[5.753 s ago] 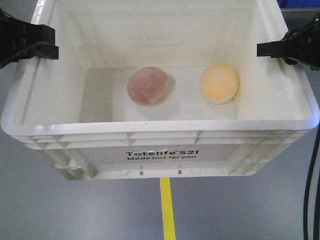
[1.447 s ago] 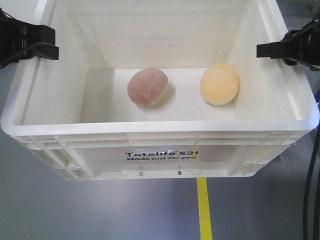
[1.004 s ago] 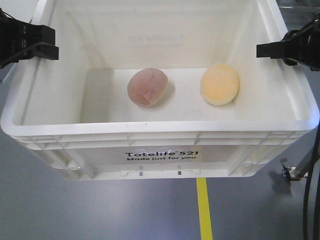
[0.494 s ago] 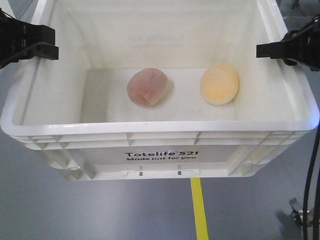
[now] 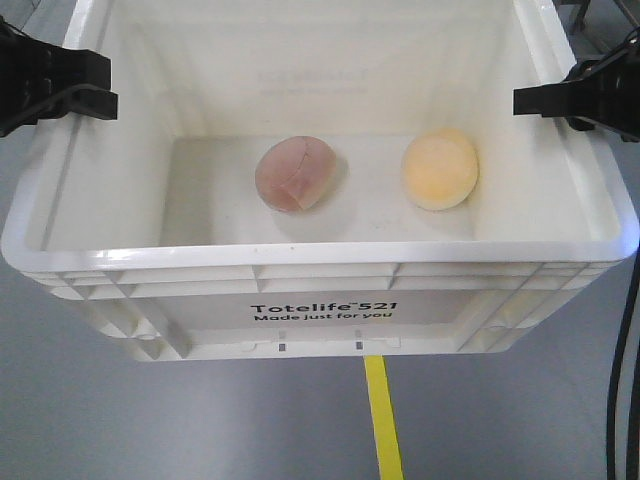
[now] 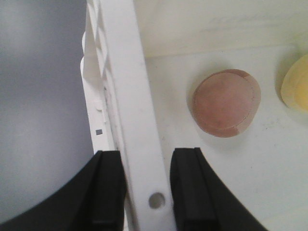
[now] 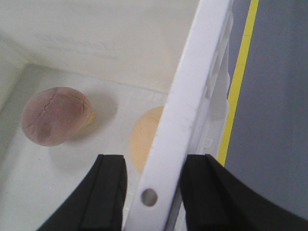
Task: Place moving items into box and shelve
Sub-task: 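Carry the crate with both grippers toward the shelving area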
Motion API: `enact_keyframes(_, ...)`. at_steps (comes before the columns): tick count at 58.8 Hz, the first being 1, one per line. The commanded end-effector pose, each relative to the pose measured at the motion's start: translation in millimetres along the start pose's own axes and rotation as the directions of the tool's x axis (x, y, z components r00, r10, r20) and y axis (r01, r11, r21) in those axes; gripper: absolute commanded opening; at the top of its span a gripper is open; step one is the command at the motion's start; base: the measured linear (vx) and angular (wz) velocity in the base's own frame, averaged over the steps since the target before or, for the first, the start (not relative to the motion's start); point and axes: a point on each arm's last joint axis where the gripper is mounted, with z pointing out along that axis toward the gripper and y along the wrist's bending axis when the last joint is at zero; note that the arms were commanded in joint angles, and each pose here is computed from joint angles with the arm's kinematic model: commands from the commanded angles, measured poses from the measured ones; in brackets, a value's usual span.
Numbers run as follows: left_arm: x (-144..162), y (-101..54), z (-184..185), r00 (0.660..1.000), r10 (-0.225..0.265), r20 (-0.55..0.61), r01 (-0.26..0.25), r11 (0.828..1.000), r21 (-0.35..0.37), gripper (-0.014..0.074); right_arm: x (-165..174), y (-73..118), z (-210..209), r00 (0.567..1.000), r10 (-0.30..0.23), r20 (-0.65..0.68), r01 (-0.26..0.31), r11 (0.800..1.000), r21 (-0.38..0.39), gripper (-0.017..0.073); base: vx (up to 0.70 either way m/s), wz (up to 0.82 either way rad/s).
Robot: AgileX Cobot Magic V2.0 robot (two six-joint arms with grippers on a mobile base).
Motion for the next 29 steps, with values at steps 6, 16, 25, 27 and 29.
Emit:
enact_keyframes(6, -19.9, -14.1, -24.5, 0.979, -0.022, 0.204, 0.002, 0.996, 0.094, -0.0006, -21.4, 13.3, -22.7, 0.987, -0.004, 0.159, 0.010, 0.999, -0.038, -0.0006, 0.48, -0.09)
enact_keyframes(16, -19.8, -14.1, -24.5, 0.979, -0.021, 0.204, 0.002, 0.996, 0.093, -0.0006, -21.3, 13.3, -22.7, 0.987, -0.004, 0.158, 0.010, 0.999, -0.039, -0.0006, 0.48, -0.12)
enact_keyframes(25, -19.8, -14.1, -24.5, 0.979, -0.021, 0.204, 0.002, 0.996, 0.093, -0.0006, -21.3, 13.3, -22.7, 0.987, -0.004, 0.158, 0.010, 0.999, -0.039, -0.0006, 0.48, -0.14)
enact_keyframes(27, -19.8, -14.1, -24.5, 0.979, -0.021, 0.204, 0.002, 0.996, 0.093, -0.0006, -21.3, 13.3, -22.7, 0.987, -0.004, 0.158, 0.010, 0.999, -0.039, -0.0006, 0.47, -0.15)
enact_keyframes(29, -19.8, -14.1, -24.5, 0.979, -0.021, 0.204, 0.002, 0.996, 0.093, -0.0006, -21.3, 13.3, -22.7, 0.987, -0.004, 0.158, 0.010, 0.999, -0.039, -0.0006, 0.47, -0.16)
